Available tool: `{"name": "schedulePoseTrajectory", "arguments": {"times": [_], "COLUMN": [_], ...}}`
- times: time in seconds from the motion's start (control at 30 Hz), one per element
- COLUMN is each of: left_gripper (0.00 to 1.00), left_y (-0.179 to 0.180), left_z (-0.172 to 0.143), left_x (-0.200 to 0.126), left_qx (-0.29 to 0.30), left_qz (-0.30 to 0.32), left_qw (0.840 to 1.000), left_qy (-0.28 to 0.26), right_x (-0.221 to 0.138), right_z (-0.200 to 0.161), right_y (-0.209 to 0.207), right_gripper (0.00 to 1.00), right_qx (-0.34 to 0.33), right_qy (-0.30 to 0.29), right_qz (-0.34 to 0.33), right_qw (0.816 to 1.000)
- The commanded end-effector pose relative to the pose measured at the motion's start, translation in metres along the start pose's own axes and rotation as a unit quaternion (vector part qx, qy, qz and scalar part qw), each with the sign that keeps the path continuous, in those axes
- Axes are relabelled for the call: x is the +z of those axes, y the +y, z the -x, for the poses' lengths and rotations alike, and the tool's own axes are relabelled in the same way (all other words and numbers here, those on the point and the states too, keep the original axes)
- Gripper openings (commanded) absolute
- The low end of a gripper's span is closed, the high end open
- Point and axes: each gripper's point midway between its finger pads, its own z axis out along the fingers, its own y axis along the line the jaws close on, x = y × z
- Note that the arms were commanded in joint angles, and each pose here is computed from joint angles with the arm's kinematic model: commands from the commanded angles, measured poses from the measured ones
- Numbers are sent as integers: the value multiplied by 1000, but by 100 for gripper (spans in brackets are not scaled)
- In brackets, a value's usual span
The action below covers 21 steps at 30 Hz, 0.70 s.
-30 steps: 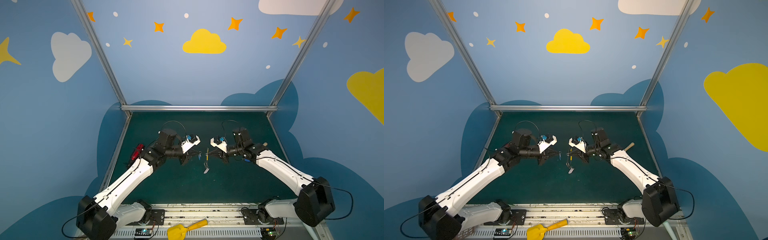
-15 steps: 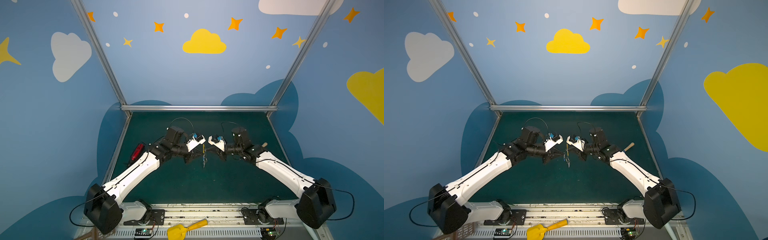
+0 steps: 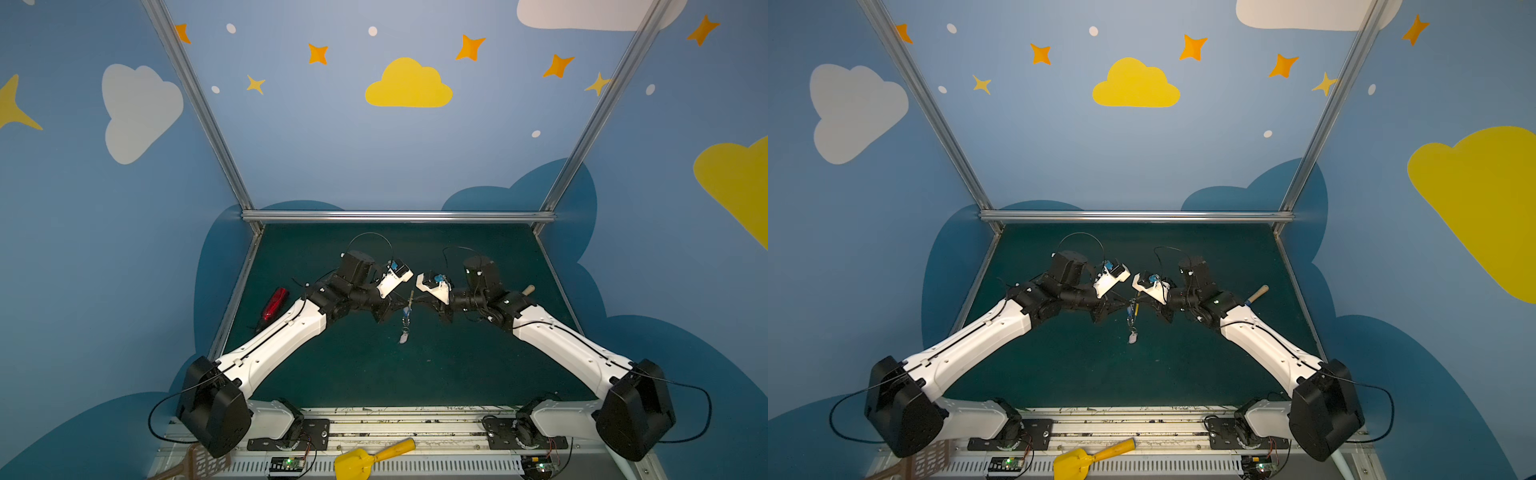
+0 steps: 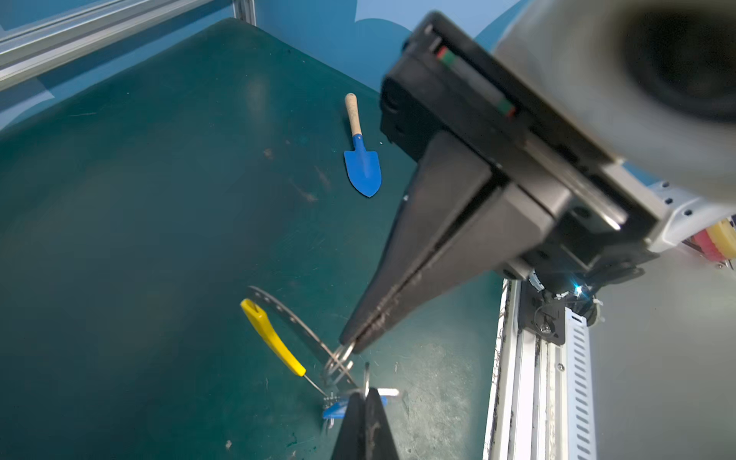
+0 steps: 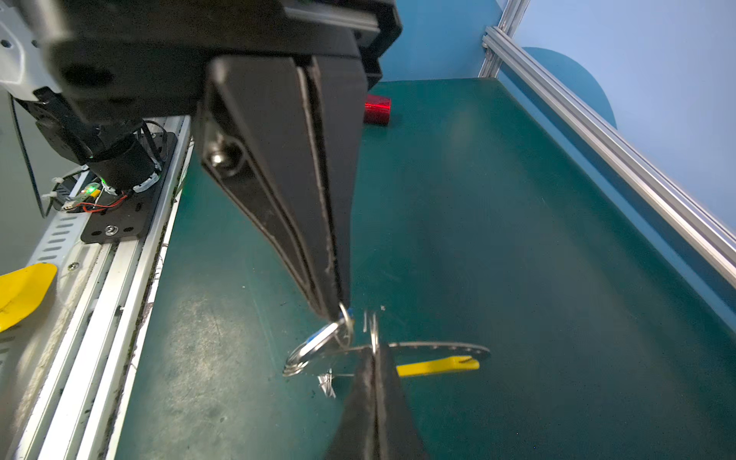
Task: Attach keys to a key ring
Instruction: Insert the key into the keyring.
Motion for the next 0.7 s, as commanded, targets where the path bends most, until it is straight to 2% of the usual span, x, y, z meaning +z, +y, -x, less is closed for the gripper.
{"name": "schedulePoseTrajectory", "arguments": {"times": [0.0, 0.67], "left_gripper": [3, 3], "left_y": [4, 19], "left_z": [6, -5], "left_x": [0, 9], "left_qx": [-11, -45], "left_qz": [13, 39], "left_qw": [1000, 997], "left_qy": [1, 42], "right_x": [-5, -6], "right_z": [8, 3], "right_y": [3, 6], "right_gripper": [0, 0], "right_qx": [-17, -39], "right_qy": [-12, -1], "right_qz": [-5, -12], "right_qw": [1000, 999]}}
